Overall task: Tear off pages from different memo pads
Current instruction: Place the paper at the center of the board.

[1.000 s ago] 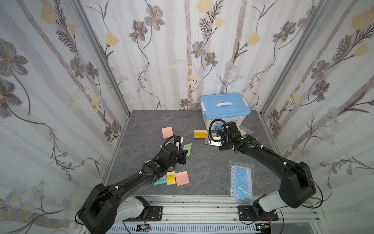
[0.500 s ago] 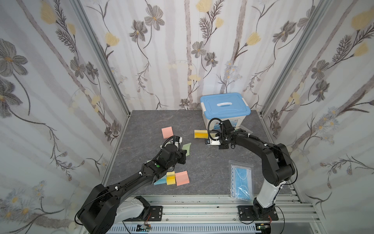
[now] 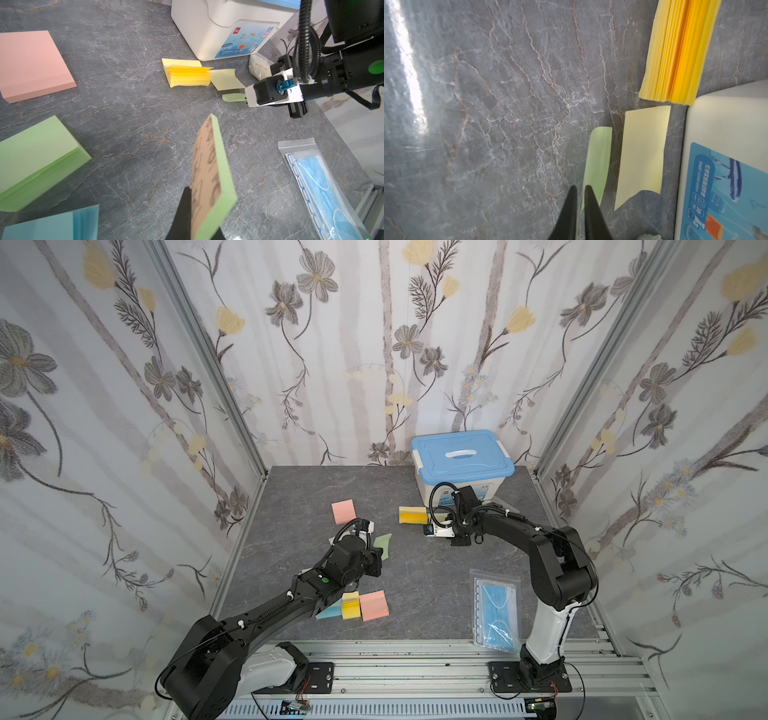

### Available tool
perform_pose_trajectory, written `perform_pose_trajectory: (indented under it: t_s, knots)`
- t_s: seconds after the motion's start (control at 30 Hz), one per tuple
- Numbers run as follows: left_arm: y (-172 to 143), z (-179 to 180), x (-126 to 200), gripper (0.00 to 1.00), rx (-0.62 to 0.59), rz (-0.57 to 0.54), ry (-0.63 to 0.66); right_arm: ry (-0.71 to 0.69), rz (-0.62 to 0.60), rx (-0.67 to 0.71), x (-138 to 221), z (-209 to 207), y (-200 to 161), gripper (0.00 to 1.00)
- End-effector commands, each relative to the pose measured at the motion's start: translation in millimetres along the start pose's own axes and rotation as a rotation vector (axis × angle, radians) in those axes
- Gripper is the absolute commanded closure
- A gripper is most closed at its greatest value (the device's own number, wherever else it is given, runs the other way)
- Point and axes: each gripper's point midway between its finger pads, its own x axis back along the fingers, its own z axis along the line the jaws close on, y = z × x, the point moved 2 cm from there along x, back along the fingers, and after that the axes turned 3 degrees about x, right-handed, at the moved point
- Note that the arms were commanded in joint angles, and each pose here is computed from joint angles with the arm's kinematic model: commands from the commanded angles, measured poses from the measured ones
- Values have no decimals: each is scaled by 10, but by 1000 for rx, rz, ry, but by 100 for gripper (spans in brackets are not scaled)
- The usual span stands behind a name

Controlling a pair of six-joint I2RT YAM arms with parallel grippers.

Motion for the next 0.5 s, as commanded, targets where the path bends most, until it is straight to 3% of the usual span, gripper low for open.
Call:
perform_pose_trajectory:
  t_s: [0.0, 0.1, 0.3, 0.47]
  knots:
    - [18, 12, -16, 99, 6, -5, 10, 58, -82, -26, 115, 157, 120, 41]
    - [18, 7, -28, 99, 12, -3, 7, 132, -134, -49, 317, 304, 209, 40]
    - [21, -5, -23, 98, 19, -3, 1, 252, -122, -108, 448, 640, 209, 43]
    - [36, -30, -4, 96, 39, -10, -13, 153, -143, -234, 660, 487, 321, 43]
